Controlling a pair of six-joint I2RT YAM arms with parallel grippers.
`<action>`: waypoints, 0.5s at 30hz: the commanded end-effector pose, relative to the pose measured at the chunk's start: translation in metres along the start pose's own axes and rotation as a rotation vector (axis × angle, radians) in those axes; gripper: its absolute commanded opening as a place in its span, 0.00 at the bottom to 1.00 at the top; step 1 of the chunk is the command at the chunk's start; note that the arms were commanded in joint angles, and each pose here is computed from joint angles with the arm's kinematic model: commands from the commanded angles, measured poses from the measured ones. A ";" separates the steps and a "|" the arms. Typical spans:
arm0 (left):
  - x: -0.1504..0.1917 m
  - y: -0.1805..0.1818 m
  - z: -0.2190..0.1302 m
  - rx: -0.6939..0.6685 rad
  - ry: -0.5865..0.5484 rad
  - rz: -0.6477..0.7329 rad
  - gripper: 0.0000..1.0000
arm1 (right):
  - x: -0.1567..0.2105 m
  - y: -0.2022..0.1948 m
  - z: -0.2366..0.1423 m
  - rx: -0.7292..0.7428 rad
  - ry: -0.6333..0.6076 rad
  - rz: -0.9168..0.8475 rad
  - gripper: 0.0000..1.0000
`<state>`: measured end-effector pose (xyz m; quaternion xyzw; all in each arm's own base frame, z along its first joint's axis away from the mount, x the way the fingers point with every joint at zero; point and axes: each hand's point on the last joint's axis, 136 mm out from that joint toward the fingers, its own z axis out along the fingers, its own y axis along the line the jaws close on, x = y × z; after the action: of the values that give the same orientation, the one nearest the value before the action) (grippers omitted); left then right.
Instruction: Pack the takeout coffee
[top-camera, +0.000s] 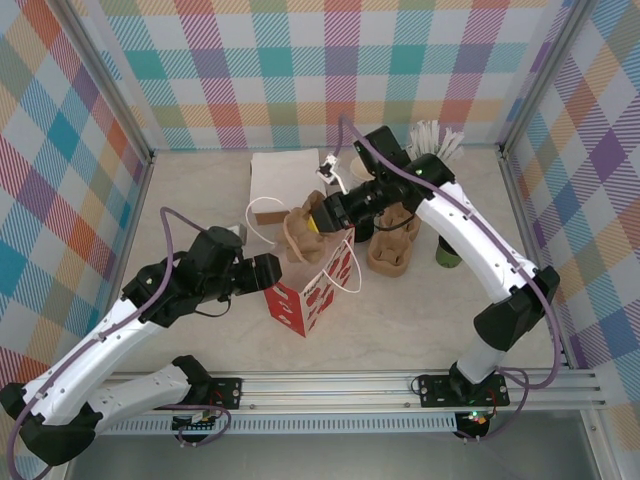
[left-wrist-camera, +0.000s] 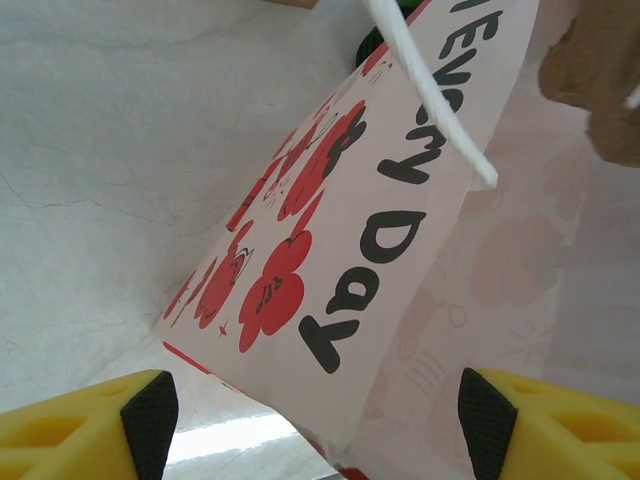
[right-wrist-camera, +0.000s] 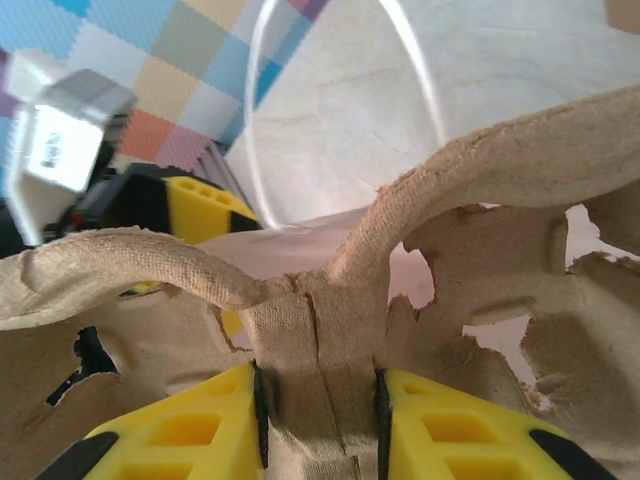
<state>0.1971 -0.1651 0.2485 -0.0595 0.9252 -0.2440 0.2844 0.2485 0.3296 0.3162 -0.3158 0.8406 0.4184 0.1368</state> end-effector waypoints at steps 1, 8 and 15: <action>0.003 0.004 -0.001 0.005 0.003 -0.022 0.74 | 0.010 -0.022 0.006 0.097 0.042 0.019 0.30; 0.009 0.003 0.004 0.022 0.029 -0.036 0.73 | 0.015 -0.039 0.011 0.214 0.062 0.007 0.30; 0.008 0.002 0.006 0.024 0.023 -0.037 0.73 | 0.021 -0.054 0.013 0.314 0.087 -0.004 0.30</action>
<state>0.1937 -0.1682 0.2380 -0.0660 0.9266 -0.2535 0.2699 0.2629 0.3168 0.2828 -0.3111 0.8845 0.3103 0.1571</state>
